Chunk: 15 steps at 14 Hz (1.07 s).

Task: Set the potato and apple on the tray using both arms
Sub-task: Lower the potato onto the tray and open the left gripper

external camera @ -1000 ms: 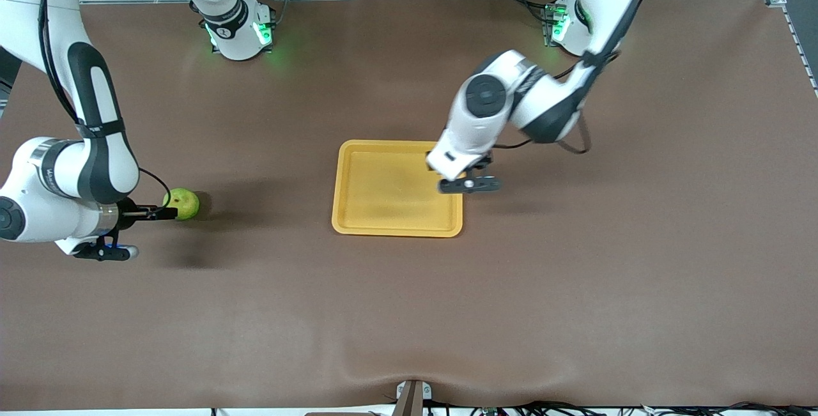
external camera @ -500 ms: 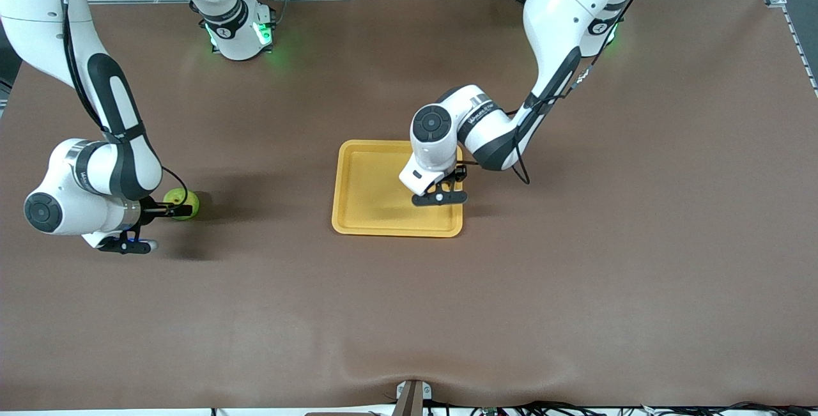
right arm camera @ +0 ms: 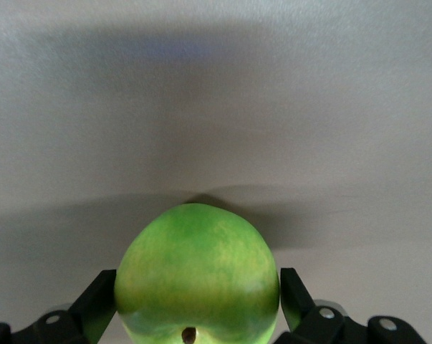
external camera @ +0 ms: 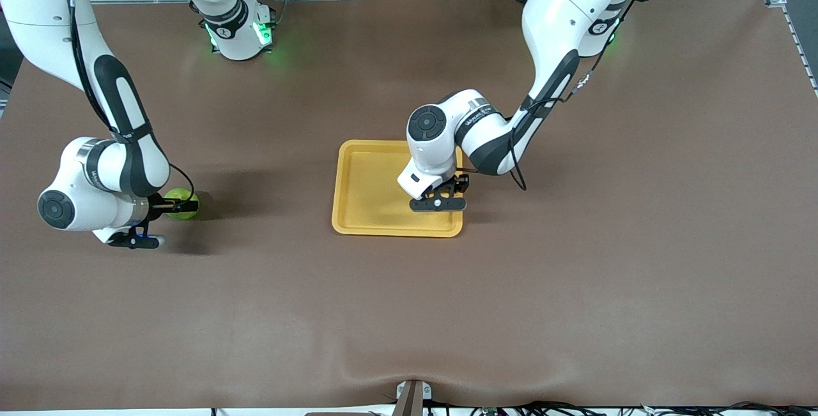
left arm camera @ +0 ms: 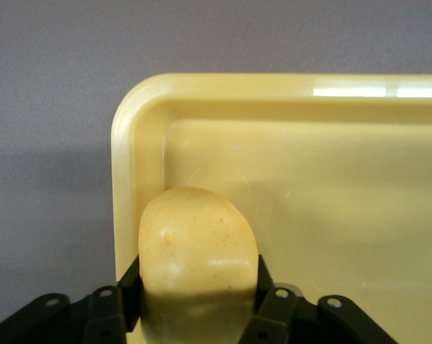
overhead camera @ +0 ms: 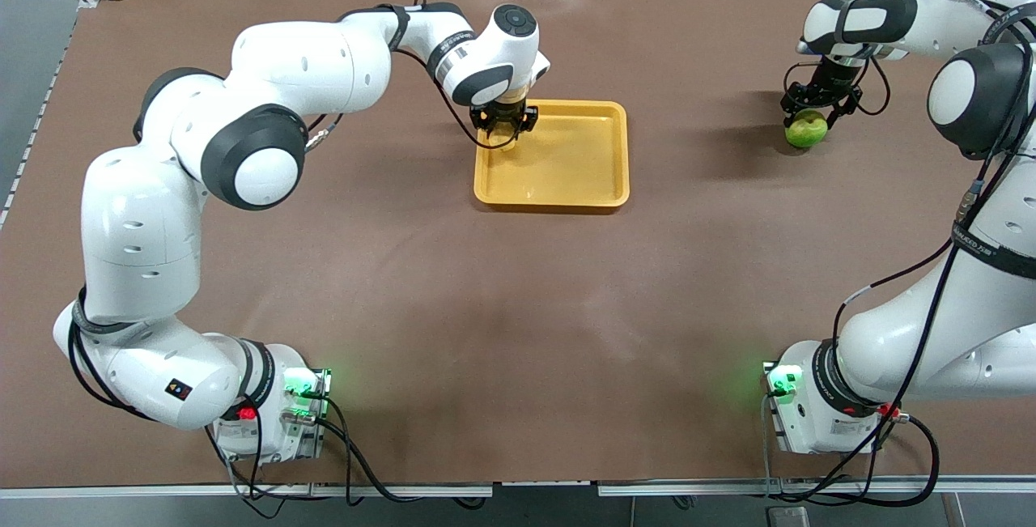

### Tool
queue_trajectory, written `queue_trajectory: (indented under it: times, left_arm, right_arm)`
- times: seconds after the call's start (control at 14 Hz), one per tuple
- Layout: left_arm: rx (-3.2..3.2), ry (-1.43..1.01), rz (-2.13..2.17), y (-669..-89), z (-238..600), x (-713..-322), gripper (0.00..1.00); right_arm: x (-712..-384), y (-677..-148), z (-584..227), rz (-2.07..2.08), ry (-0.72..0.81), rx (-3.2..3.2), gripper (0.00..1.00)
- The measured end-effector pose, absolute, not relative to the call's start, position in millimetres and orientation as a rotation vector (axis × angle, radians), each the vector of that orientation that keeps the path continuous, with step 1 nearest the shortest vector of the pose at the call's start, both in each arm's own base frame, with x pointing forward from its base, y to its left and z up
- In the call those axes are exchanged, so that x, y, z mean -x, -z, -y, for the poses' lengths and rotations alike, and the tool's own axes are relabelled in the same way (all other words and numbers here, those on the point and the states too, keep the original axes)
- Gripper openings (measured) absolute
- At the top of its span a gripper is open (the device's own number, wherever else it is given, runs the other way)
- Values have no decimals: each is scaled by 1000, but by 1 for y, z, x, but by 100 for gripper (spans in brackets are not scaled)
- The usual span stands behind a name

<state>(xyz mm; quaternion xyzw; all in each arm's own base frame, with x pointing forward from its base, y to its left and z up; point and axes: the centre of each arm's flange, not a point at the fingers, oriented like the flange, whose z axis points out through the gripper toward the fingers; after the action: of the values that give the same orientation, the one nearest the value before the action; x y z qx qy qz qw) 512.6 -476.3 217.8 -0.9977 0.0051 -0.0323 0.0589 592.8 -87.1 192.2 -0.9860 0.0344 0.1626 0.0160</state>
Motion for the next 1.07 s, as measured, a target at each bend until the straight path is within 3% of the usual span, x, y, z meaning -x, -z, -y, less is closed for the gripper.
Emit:
queue_trajectory:
  times: [0.07, 0.29, 0.5, 0.71, 1.07]
  left_arm:
    - [3024, 100, -3, -218, 477, -514, 74]
    - [3025, 101, 9, -217, 477, -514, 100]
    - [3026, 102, 10, -217, 477, -515, 100]
    - [3038, 125, 24, -227, 479, -521, 100]
    - [3056, 280, 160, -322, 445, -563, 100]
  right_arm:
    - [-592, -192, 87, -108, -503, 3067, 93]
    - [-592, -193, 87, -108, -502, 3067, 91]
    - [-595, -199, 84, -99, -518, 3062, 91]
    - [-612, -241, 77, -78, -592, 3036, 91]
    - [-634, -299, 42, -17, -607, 3025, 91]
